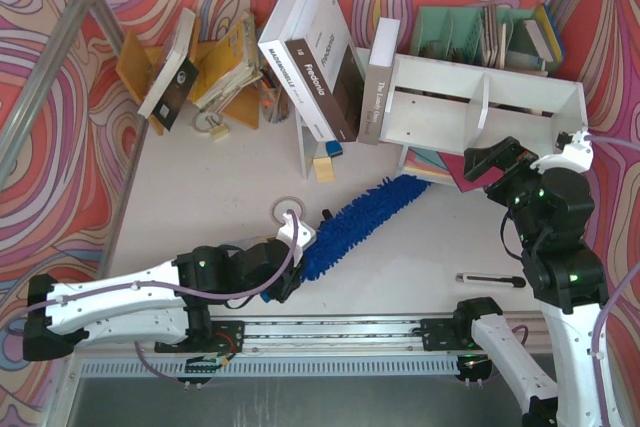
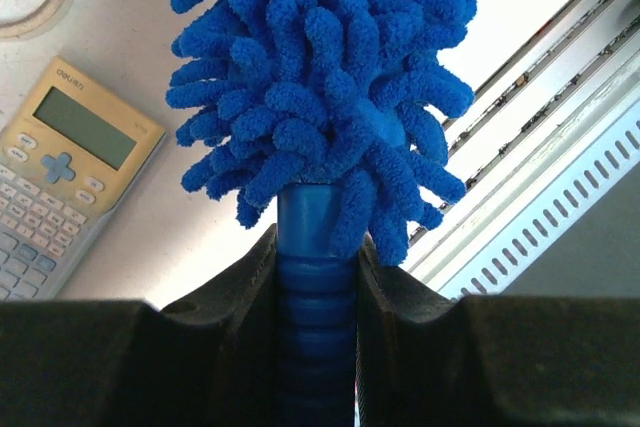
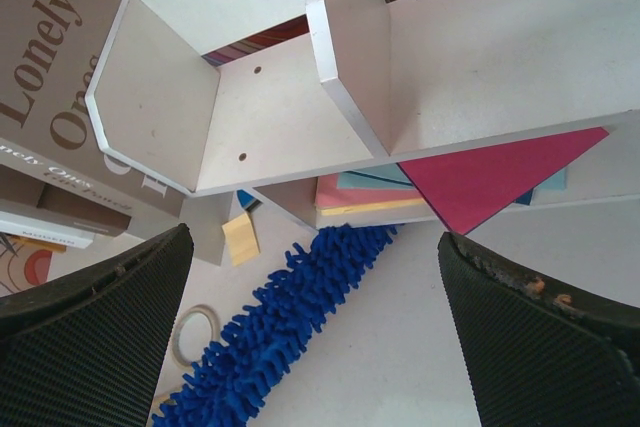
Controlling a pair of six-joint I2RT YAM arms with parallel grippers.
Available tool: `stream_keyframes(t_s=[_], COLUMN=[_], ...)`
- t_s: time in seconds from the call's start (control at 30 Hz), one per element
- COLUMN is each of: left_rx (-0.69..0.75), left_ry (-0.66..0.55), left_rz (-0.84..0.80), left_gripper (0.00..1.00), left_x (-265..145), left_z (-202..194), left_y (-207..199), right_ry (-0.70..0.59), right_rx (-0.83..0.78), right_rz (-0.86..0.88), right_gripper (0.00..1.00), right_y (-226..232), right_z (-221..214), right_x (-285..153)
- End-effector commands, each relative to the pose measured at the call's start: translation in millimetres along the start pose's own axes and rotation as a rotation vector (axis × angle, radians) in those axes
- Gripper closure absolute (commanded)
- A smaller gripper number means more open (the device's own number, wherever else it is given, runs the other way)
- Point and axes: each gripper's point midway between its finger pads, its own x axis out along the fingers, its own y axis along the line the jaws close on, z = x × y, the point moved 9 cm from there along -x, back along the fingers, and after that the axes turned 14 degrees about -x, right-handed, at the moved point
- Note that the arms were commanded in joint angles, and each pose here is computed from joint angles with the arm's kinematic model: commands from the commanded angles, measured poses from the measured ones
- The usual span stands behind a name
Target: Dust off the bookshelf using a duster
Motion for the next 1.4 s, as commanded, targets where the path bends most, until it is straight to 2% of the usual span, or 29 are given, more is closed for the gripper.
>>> stream_keyframes(t_s=[0.0, 0.17, 0.37, 0.73, 0.97, 1.13, 1.27, 1.37], left_rx=[-0.089, -0.075, -0.033, 0.115, 0.18, 0.173, 0.17, 0.168], left_ry=[-0.073, -0.039, 0.03, 0.045, 0.045, -0.021, -0.113, -0.146], left_rz=[0.094, 0.073, -0.036, -0.126, -0.096, -0.08, -0.092, -0.103], left_gripper=[1.0, 1.0, 1.0, 1.0, 1.0, 1.0, 1.0, 1.0], left_x=[-6, 2, 34, 79, 92, 84, 70, 58], left_z=[5, 5, 12, 36, 30, 28, 32, 35], left_y=[8, 1, -30, -73, -66, -55, -50, -48], right_ry=[-0.017, -0.02, -0.02, 0.007, 0.202, 0.306, 0.473, 0.471], right_rx=[0.009, 0.01, 0.01, 0.01, 0.073, 0.14, 0.228, 0.275], right_rz=[0.016, 0.018, 0.018, 0.047, 0.253, 0.23, 0.166, 0.121], right_gripper=[0.01, 0.01, 0.01, 0.01, 0.01, 0.02, 0.06, 0.06], right_y=[3, 3, 3, 5, 23, 19, 15, 10], right_z=[4, 4, 4, -3, -37, -63, -102, -114], right_x=[0, 1, 1, 5, 12, 11, 21, 24])
